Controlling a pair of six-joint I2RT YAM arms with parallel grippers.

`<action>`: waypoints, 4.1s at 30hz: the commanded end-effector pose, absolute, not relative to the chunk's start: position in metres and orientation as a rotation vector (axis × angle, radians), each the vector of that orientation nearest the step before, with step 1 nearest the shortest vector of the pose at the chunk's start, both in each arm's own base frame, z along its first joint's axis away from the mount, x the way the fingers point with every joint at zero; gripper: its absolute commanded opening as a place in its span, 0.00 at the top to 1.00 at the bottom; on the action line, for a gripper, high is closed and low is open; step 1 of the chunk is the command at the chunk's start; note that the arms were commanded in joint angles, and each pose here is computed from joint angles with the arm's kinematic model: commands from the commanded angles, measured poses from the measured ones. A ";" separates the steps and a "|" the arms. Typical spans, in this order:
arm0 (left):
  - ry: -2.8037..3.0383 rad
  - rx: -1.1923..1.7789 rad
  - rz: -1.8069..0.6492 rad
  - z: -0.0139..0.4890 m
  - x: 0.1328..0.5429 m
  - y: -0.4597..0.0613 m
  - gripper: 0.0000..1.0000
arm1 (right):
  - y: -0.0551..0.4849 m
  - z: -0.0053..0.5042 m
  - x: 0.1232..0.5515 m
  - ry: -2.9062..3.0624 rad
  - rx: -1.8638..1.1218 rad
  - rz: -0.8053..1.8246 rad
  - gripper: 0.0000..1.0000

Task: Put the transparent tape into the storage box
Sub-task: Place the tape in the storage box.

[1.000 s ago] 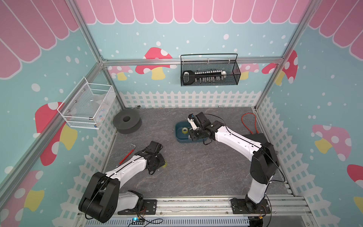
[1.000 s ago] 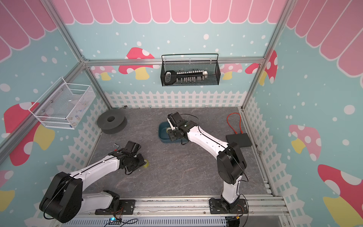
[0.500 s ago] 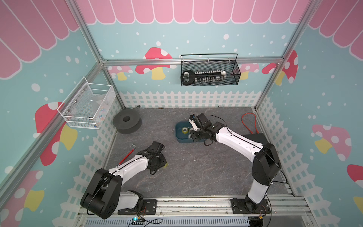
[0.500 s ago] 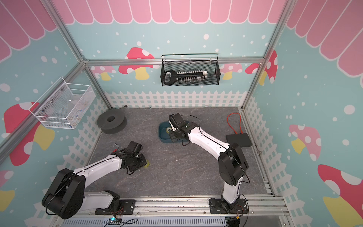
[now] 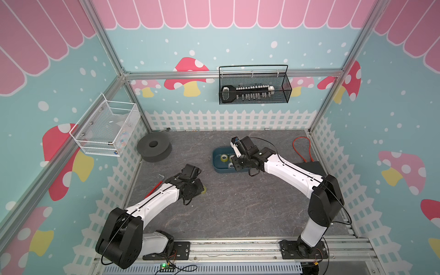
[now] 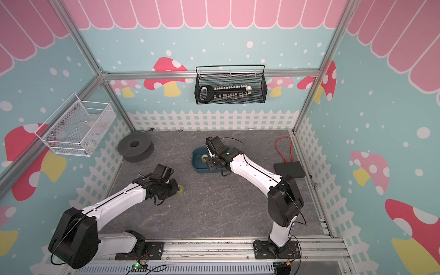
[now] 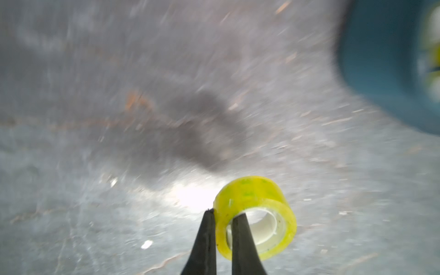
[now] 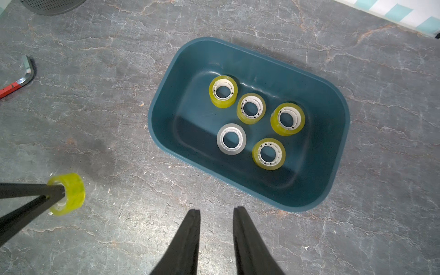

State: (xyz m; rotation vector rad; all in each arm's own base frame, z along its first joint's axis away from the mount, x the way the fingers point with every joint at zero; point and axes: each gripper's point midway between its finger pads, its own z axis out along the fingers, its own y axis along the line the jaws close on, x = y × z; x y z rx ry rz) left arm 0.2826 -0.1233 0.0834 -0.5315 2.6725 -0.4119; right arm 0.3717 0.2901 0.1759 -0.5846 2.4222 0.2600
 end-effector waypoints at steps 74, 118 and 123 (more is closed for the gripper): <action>2.773 0.340 -0.175 0.053 0.452 -0.230 0.82 | 0.190 0.110 0.492 2.625 -0.226 0.296 0.44; 2.827 0.461 -0.030 0.027 0.439 -0.212 0.63 | 0.194 0.107 0.484 2.641 -0.213 0.325 0.44; 2.801 0.448 -0.007 0.037 0.442 -0.210 0.60 | 0.196 0.109 0.486 2.635 -0.217 0.332 0.44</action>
